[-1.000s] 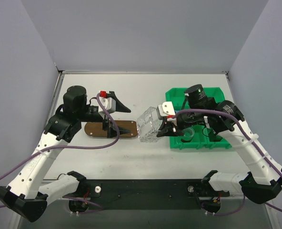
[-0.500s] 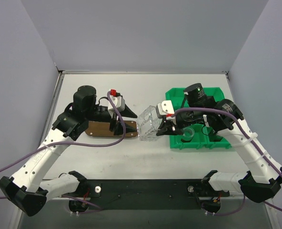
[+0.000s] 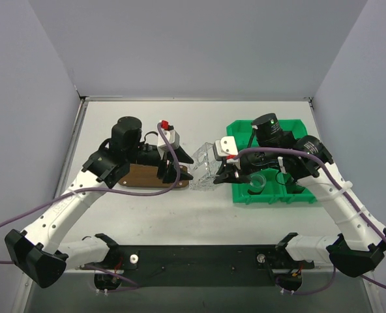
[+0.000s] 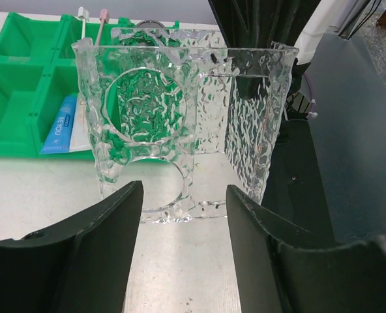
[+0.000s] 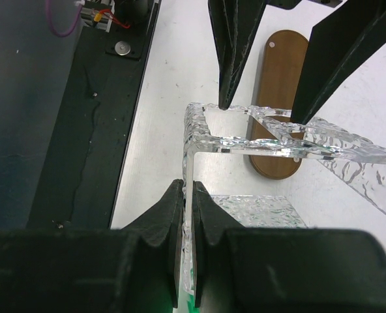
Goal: Prepare toiletry sets of a toothbrush and toothpaste on the tray
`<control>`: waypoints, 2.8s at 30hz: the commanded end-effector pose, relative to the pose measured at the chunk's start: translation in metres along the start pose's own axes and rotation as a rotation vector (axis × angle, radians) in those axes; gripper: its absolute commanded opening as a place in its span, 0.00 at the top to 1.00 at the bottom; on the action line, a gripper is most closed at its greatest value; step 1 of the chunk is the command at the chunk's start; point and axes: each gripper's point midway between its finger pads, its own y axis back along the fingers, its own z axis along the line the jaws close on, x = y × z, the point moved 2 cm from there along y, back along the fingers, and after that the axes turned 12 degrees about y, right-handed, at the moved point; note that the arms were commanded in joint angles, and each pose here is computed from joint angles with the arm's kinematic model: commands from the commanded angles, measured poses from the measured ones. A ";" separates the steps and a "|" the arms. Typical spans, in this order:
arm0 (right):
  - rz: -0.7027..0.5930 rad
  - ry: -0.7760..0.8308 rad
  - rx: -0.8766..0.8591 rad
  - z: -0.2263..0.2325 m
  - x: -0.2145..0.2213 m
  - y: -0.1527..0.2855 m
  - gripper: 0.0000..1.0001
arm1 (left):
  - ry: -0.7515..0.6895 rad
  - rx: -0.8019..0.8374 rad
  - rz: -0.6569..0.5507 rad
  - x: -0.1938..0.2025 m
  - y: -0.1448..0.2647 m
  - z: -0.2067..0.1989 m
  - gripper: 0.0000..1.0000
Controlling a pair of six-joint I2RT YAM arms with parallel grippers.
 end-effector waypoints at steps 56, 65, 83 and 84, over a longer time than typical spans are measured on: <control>0.102 0.044 0.146 -0.004 0.053 0.012 0.54 | -0.181 -0.225 0.953 0.120 0.125 0.117 1.00; 0.118 -0.007 0.165 0.001 0.071 0.017 0.55 | -0.075 -0.187 1.028 0.146 0.132 0.156 1.00; 0.135 -0.052 0.145 0.009 0.095 0.009 0.57 | 0.063 -0.131 1.004 0.165 0.117 0.175 1.00; 0.135 -0.050 0.146 0.009 0.095 0.009 0.57 | 0.064 -0.130 1.001 0.163 0.116 0.176 1.00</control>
